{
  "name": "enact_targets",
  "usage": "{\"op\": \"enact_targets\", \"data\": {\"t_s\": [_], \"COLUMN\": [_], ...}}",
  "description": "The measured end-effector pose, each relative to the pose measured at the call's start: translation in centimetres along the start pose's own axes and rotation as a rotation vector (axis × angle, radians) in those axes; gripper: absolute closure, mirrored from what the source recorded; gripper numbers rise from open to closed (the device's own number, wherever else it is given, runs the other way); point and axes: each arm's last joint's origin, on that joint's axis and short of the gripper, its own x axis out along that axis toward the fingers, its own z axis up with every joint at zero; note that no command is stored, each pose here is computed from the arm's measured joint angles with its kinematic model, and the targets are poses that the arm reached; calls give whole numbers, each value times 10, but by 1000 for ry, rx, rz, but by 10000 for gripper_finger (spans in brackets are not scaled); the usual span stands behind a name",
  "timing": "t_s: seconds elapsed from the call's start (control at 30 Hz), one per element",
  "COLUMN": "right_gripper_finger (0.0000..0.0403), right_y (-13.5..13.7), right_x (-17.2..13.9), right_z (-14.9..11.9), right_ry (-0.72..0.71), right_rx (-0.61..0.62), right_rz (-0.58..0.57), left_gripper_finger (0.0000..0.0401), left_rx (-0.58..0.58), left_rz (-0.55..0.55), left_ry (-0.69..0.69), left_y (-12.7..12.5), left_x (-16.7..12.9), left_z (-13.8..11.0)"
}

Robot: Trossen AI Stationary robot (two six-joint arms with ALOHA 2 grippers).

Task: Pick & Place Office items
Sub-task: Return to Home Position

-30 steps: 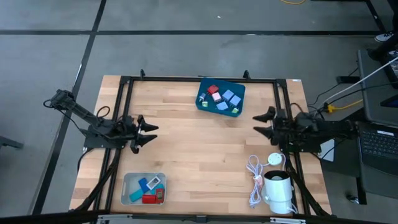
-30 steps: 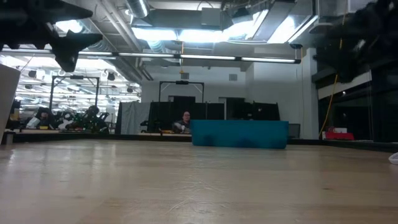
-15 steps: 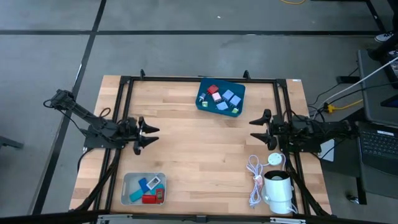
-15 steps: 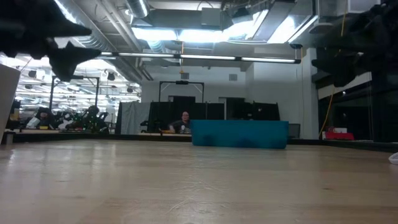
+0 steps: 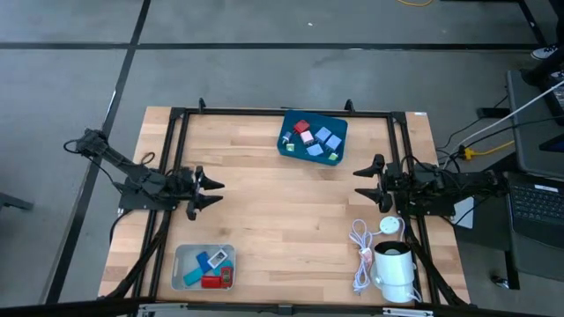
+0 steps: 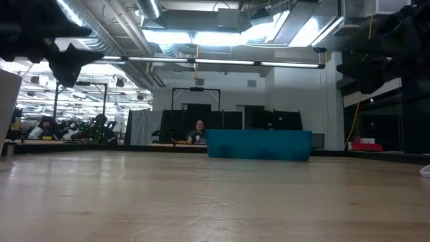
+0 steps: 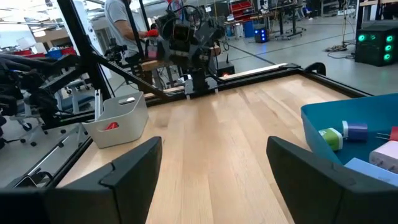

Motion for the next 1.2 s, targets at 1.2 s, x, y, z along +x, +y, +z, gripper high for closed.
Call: {"op": "enact_targets", "data": {"t_s": [1.2], "right_gripper_finger": [107], "right_y": [0], "right_x": [2], "right_z": [-1], "right_ry": [-88], "right_rx": [9], "right_rz": [20], "left_gripper_finger": [183], "left_rx": [-56], "left_rz": [98], "left_ry": [-146], "left_y": [22], "left_x": [-7], "left_z": [17]}}
